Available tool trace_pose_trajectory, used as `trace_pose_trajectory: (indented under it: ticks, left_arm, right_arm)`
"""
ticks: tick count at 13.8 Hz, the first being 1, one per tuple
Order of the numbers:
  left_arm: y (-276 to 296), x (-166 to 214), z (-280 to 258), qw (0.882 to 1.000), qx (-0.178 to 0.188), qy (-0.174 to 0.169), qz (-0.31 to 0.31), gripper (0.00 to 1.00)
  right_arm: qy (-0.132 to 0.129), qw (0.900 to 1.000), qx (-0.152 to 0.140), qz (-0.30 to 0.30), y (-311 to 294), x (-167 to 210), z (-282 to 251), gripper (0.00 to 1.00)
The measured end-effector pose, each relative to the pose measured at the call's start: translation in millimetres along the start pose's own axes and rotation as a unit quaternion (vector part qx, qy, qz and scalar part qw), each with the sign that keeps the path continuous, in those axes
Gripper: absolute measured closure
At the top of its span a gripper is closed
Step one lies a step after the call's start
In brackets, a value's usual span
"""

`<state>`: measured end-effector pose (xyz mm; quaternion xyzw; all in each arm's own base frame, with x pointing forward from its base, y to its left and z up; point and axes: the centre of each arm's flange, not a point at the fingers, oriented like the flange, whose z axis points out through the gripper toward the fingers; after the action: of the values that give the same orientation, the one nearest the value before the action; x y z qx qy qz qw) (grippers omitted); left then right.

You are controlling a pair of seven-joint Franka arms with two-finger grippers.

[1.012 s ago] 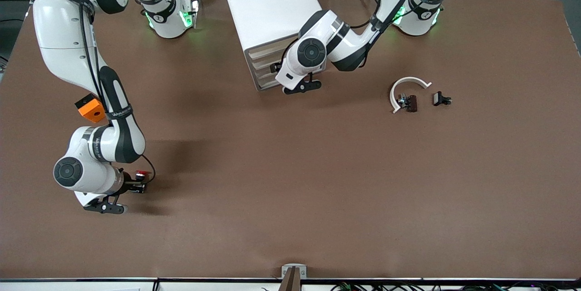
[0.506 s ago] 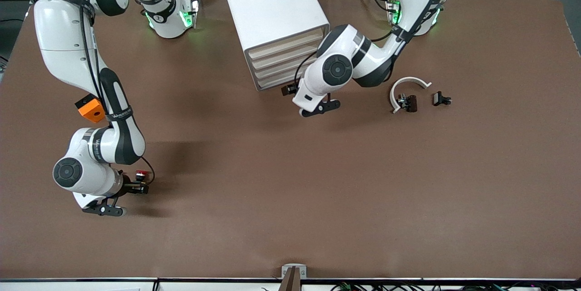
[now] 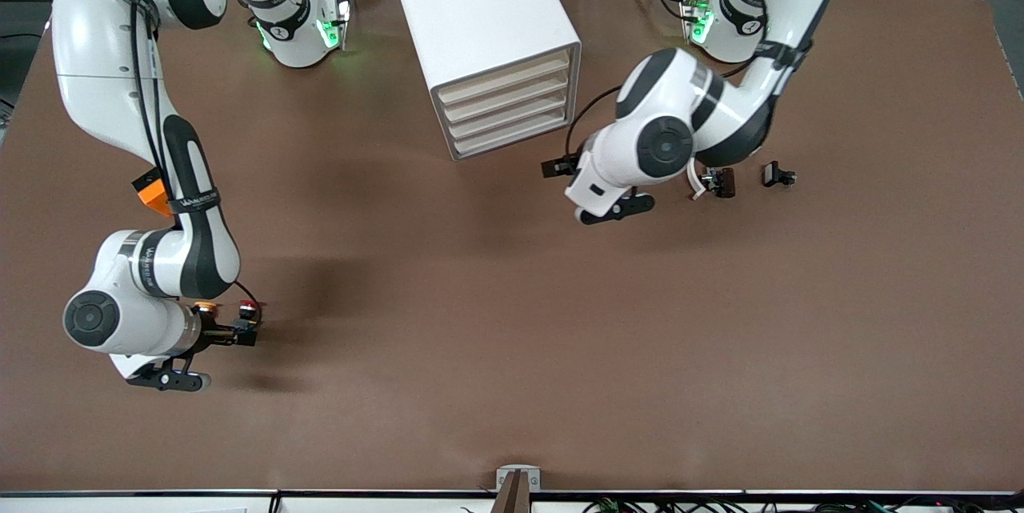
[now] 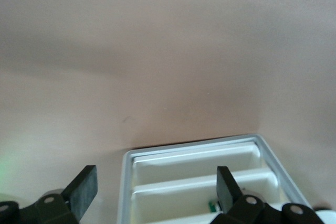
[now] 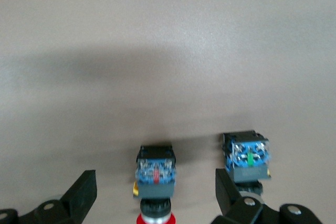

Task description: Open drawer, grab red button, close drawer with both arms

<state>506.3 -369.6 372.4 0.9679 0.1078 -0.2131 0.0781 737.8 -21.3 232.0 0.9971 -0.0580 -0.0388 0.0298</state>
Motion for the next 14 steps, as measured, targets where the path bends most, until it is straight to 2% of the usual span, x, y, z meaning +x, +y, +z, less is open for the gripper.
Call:
trace_pose_trajectory:
  ticks: [4,7,9,14]
  left_arm:
    - [-38,-12,-57,1.000,0.009,-0.005,0.009,0.00]
    - [-93,-9,-108,0.999,0.006,-0.009,0.051,0.00]
    - [-133,-6,-138,0.998,-0.005,0.002,0.055,0.00]
    - [-199,-13,-169,0.996,-0.020,0.029,0.076,0.00]
  right_arm:
    - [-0.008,1.000,0.003,0.002,4,-7,-66,0.00]
    - [-0.020,1.000,0.007,0.006,13,-33,-151,0.00]
    - [-0.019,1.000,0.011,0.008,21,-57,-204,0.00]
    - [0.008,1.000,0.023,-0.008,38,-125,-293,0.00]
